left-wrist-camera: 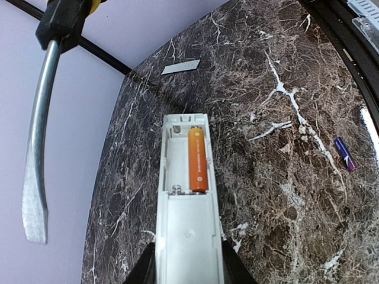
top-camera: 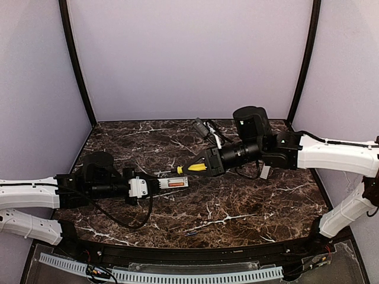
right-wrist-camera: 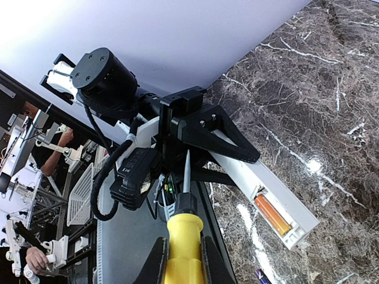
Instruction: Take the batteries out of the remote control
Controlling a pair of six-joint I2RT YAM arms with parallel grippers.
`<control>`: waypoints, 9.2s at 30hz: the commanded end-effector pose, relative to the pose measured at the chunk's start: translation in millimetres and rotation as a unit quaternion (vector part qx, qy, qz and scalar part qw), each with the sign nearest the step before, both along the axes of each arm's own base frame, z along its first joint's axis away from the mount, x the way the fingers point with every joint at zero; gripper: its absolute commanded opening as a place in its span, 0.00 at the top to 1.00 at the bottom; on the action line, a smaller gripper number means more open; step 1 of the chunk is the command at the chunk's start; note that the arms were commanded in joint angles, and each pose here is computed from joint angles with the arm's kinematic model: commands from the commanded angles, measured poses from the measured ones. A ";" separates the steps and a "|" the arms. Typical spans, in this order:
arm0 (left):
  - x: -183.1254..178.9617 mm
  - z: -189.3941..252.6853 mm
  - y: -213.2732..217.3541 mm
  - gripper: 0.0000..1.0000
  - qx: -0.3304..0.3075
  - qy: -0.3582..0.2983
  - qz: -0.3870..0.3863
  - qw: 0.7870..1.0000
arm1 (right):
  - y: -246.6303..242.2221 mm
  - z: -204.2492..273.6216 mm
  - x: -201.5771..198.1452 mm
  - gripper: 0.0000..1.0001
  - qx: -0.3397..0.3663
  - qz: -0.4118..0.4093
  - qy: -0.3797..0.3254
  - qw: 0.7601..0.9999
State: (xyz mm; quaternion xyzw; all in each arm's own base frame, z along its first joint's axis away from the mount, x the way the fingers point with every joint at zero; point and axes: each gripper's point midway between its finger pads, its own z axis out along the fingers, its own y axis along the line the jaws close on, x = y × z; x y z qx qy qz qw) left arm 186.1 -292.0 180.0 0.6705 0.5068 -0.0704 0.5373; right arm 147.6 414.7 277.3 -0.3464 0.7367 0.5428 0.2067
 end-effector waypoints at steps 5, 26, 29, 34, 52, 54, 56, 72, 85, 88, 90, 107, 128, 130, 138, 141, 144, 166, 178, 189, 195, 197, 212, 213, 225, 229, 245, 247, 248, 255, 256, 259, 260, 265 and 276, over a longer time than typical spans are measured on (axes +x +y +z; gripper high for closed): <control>0.8 22.6 -5.5 1.00 -0.027 -0.018 -0.006 0.999 | 0.8 10.4 4.3 1.00 0.004 -0.009 -0.020 1.000; 1.1 19.0 -5.7 1.00 -0.020 -0.018 -0.008 1.000 | -39.9 4.6 16.4 1.00 -0.066 -0.053 -0.070 0.994; 0.6 17.7 -5.5 1.00 -0.018 -0.019 -0.009 1.000 | -45.0 4.3 17.9 1.00 -0.074 -0.049 -0.087 0.992; 1.2 15.0 -4.8 1.00 -0.014 -0.024 -0.009 1.000 | -50.6 4.8 25.5 1.00 -0.084 -0.049 -0.123 0.988; 3.6 13.0 -4.6 1.00 0.030 -0.114 -0.045 0.992 | -59.8 25.5 23.0 1.00 -0.099 0.019 -0.269 0.958; 6.5 15.4 -4.2 1.00 0.037 -0.126 -0.043 0.990 | -62.0 25.9 22.0 1.00 -0.103 0.026 -0.282 0.953; 8.4 16.7 -4.2 1.00 0.044 -0.137 -0.043 0.989 | -64.1 25.4 21.9 1.00 -0.107 0.031 -0.292 0.950; 37.1 21.9 -10.7 1.00 0.088 -0.218 -0.018 0.972 | -57.1 0.7 16.9 1.00 -0.182 0.104 -0.309 0.928; 10.2 15.2 -4.9 1.00 0.037 -0.155 -0.048 0.986 | -37.3 -9.5 26.2 1.00 -0.243 0.123 -0.332 0.903; 8.3 14.5 -4.7 1.00 0.035 -0.147 -0.050 0.987 | -33.7 -11.7 25.3 1.00 -0.254 0.131 -0.330 0.900; 7.3 14.1 -4.3 1.00 0.034 -0.142 -0.051 0.988 | -32.0 -14.5 25.8 1.00 -0.263 0.133 -0.329 0.897; 1.4 13.2 -4.0 1.00 0.031 -0.132 -0.062 0.989 | -33.2 -32.2 24.7 1.00 -0.296 0.144 -0.311 0.892; 1.6 -5.9 -3.2 1.00 0.057 -0.126 -0.069 0.988 | -26.8 -66.6 23.8 1.00 -0.315 0.172 -0.292 0.886; 1.4 -8.7 -3.5 1.00 0.061 -0.124 -0.070 0.988 | -27.8 -74.7 23.9 1.00 -0.322 0.174 -0.287 0.885; 3.2 -20.2 -3.7 1.00 0.074 -0.113 -0.069 0.988 | -24.9 -98.1 21.9 1.00 -0.326 0.183 -0.272 0.887; 3.1 -27.4 -3.3 1.00 0.083 -0.106 -0.070 0.988 | -22.5 -107.1 21.6 1.00 -0.325 0.186 -0.268 0.888; 3.4 -34.1 -3.6 1.00 0.092 -0.100 -0.072 0.988 | -17.3 -115.9 20.1 1.00 -0.319 0.190 -0.260 0.891; 6.8 -76.0 1.6 1.00 0.168 -0.083 -0.083 0.979 | 2.3 -156.7 22.6 1.00 -0.317 0.166 -0.251 0.899; 5.1 -100.6 9.6 1.00 0.209 -0.065 -0.088 0.972 | -7.9 -161.1 30.4 1.00 -0.314 0.110 -0.263 0.906; 8.5 -112.8 9.3 1.00 0.225 -0.054 -0.083 0.969 | 1.6 -169.9 20.2 1.00 -0.282 0.125 -0.247 0.919; 11.1 -119.1 11.8 1.00 0.241 -0.057 -0.081 0.966 | 2.4 -175.9 24.2 1.00 -0.293 0.120 -0.245 0.916; 11.0 -118.4 11.4 1.00 0.240 -0.058 -0.081 0.966 | 1.4 -176.0 26.4 1.00 -0.306 0.115 -0.236 0.915; 17.0 -116.4 14.8 1.00 0.250 -0.061 -0.059 0.965 | -0.4 -157.8 26.4 1.00 -0.340 -0.022 -0.095 0.935; 16.7 -116.4 14.6 1.00 0.251 -0.061 -0.059 0.964 | -0.3 -157.2 25.7 1.00 -0.341 -0.028 -0.089 0.935; 16.5 -117.1 13.0 1.00 0.255 -0.050 -0.052 0.964 | -5.0 -164.7 12.8 1.00 -0.381 -0.088 -0.028 0.920; 16.0 -116.8 12.8 1.00 0.256 -0.048 -0.050 0.964 | -4.0 -170.6 8.0 1.00 -0.386 -0.101 -0.005 0.917; 13.4 -116.1 11.5 1.00 0.258 -0.052 -0.050 0.964 | -5.0 -174.5 11.0 1.00 -0.361 -0.192 0.077 0.909; 12.8 -116.8 11.3 1.00 0.258 -0.051 -0.051 0.963 | -6.8 -169.0 11.4 1.00 -0.345 -0.201 0.083 0.913; 12.7 -117.0 11.2 1.00 0.258 -0.051 -0.051 0.963 | -8.1 -168.0 11.1 1.00 -0.337 -0.205 0.087 0.915; 10.3 -121.7 10.3 1.00 0.264 -0.043 -0.056 0.962 | -13.7 -169.2 2.3 1.00 -0.277 -0.196 0.145 0.929; 10.4 -122.2 10.1 1.00 0.265 -0.042 -0.056 0.962 | -14.5 -169.9 1.5 1.00 -0.268 -0.193 0.153 0.931; 10.1 -123.7 10.9 1.00 0.269 -0.040 -0.055 0.961 | -18.4 -172.4 0.4 1.00 -0.251 -0.191 0.172 0.933; 10.3 -123.4 10.9 1.00 0.269 -0.040 -0.055 0.961 | -19.8 -173.1 0.7 1.00 -0.247 -0.191 0.175 0.934; 9.3 -122.6 11.3 1.00 0.268 -0.042 -0.055 0.961 | -23.2 -177.4 2.8 1.00 -0.238 -0.190 0.187 0.934; 8.5 -124.6 12.2 1.00 0.272 -0.039 -0.056 0.960 | -30.7 -178.7 0.6 1.00 -0.154 -0.171 0.244 0.942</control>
